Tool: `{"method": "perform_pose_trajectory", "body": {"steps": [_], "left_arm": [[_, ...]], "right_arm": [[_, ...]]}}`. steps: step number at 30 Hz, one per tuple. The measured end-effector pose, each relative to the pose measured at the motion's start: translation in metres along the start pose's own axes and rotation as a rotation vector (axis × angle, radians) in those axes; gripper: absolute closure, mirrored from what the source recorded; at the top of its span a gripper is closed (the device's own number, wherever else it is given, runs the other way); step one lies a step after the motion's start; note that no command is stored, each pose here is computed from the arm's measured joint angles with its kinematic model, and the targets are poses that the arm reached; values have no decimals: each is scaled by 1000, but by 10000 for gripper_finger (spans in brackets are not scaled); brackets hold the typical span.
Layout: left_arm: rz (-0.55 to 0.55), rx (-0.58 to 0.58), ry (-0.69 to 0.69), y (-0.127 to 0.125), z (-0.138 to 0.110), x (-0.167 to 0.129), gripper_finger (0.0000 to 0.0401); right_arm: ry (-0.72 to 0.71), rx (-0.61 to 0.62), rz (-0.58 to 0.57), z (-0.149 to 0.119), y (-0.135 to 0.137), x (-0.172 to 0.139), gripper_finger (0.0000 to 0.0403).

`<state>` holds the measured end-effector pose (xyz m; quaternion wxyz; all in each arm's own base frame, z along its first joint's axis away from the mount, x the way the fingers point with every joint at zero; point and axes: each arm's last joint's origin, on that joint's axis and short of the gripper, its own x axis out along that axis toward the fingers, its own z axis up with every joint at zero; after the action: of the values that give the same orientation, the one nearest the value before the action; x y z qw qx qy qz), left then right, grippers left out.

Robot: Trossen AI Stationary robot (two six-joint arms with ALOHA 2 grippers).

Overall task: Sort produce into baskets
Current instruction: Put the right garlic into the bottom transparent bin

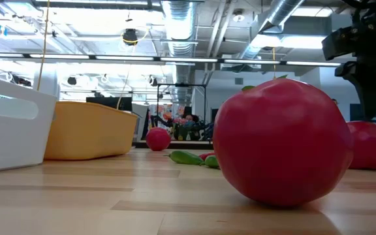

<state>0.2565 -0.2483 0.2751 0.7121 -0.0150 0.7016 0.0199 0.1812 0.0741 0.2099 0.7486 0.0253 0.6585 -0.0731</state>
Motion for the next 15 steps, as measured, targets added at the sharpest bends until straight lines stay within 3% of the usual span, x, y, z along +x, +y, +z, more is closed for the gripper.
{"method": "perform_pose_trajectory", "body": {"steps": [15], "left_arm": [[-1, -6, -1, 0, 0, 0, 163]], "right_arm": [[-17, -7, 11, -9, -2, 30, 127]]}}
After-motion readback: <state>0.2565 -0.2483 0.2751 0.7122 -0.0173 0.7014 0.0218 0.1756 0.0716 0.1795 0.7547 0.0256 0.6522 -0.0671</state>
